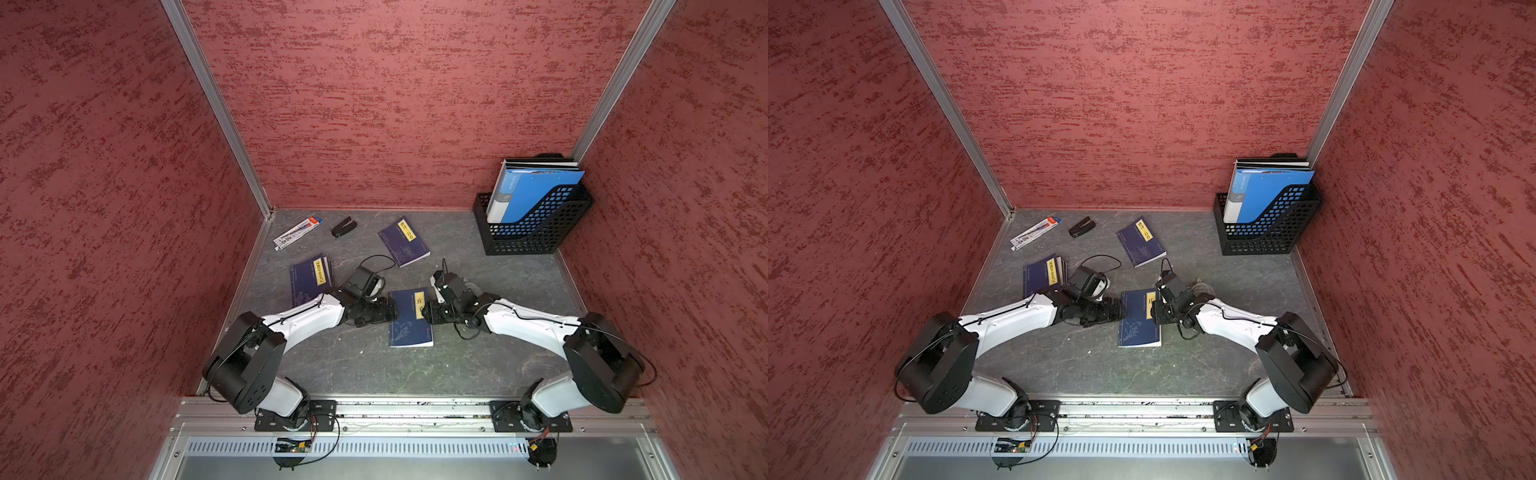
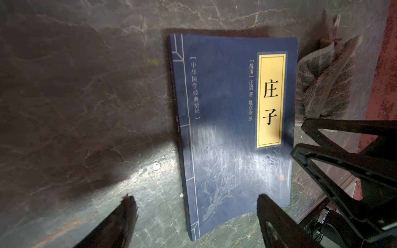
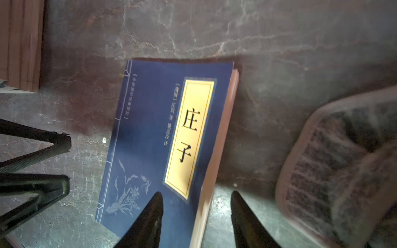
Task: Wipe the cover of the book
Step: Place the cleaning item at the center of the board, then pick up the book from the center of the board.
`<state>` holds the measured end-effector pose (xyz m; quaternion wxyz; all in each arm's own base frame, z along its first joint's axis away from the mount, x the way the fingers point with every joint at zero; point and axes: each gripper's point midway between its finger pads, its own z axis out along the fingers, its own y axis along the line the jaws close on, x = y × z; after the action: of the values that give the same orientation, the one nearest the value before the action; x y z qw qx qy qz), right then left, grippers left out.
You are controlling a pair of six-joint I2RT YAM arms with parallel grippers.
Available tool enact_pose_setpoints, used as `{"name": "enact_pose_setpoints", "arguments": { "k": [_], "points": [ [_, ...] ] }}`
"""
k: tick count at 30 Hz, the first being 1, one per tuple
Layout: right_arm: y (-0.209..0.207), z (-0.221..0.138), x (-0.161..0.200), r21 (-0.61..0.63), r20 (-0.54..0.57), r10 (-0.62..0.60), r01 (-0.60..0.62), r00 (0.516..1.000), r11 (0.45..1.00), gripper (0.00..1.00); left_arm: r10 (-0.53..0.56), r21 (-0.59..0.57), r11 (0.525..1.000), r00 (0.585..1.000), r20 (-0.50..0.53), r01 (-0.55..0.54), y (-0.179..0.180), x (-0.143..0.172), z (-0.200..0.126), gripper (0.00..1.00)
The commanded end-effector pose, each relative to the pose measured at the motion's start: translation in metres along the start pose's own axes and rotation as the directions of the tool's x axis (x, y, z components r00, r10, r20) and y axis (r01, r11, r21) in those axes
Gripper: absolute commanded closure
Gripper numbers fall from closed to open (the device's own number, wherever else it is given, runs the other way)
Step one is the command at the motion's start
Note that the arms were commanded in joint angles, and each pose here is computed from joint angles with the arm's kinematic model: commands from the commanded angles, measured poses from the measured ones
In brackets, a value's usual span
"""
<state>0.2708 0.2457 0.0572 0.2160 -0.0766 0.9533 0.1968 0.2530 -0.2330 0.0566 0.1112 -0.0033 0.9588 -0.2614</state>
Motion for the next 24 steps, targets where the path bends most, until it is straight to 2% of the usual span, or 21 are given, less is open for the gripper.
{"name": "enact_pose_setpoints", "arguments": {
  "k": [1, 10, 24],
  "points": [
    [0.0, 0.009, 0.007, -0.008, -0.009, 0.032, -0.032, 0.999, 0.999, 0.57, -0.019, 0.013, 1.0, 1.0, -0.01, 0.019, -0.002, 0.004, 0.011, 0.12],
    [-0.01, 0.018, 0.026, 0.013, -0.049, 0.05, -0.049, 0.998, 0.999, 0.69, -0.024, 0.023, 0.999, 0.999, -0.047, 0.025, -0.003, 0.012, 0.025, 0.15],
    [-0.011, 0.03, 0.044, -0.001, -0.102, 0.052, -0.052, 0.993, 0.999, 0.76, -0.042, 0.143, 0.988, 0.994, -0.101, 0.056, -0.02, 0.016, 0.043, 0.22]
  ]
}}
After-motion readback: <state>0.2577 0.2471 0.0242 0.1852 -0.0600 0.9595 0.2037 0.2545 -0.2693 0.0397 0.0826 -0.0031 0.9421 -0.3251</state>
